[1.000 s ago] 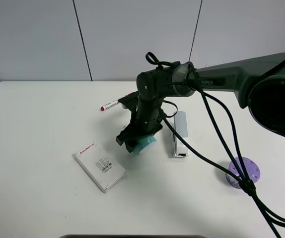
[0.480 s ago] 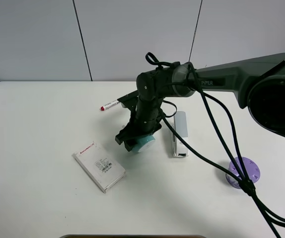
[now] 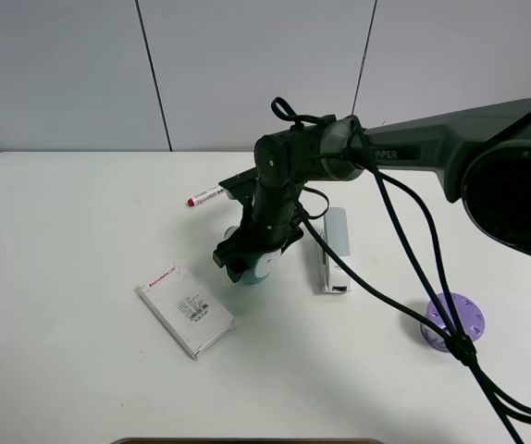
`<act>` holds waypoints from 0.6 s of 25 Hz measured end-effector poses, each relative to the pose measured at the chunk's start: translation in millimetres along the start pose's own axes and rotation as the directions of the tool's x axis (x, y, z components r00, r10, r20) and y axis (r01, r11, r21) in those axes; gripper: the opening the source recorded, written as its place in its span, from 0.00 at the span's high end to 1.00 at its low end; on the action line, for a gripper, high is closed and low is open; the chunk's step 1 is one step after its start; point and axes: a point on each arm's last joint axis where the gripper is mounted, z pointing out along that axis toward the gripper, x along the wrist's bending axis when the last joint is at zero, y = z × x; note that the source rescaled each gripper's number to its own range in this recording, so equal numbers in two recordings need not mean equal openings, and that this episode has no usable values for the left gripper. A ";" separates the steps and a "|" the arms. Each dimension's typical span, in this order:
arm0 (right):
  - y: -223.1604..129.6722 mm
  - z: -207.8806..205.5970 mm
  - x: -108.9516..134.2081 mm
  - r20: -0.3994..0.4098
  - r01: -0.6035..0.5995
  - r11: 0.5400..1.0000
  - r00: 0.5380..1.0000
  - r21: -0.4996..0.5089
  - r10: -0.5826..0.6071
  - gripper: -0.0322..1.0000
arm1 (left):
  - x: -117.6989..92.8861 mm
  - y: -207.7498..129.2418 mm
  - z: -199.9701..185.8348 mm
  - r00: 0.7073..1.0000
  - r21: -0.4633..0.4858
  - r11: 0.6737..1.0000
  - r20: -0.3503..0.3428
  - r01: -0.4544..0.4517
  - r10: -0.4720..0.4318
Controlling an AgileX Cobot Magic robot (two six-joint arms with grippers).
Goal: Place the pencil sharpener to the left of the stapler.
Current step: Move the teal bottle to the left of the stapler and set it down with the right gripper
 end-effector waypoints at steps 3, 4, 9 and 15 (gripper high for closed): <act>0.3 -6.1 0.8 -0.001 0.002 1.000 1.000 -0.003 -0.002 0.45 | 0.0 0.0 0.0 1.000 0.000 1.000 0.000 0.000 0.000; 1.0 -10.4 1.4 -0.002 0.003 1.000 1.000 -0.010 -0.003 0.45 | 0.0 0.0 0.0 1.000 0.000 1.000 0.000 0.000 0.000; 3.0 -39.5 4.8 -0.002 0.013 0.999 1.000 -0.046 -0.013 0.44 | 0.0 0.0 0.0 1.000 0.000 1.000 0.000 0.000 0.000; -0.3 -86.8 11.0 -0.008 0.027 0.996 1.000 -0.080 -0.028 0.44 | 0.0 0.0 0.0 1.000 0.000 1.000 0.000 0.000 0.000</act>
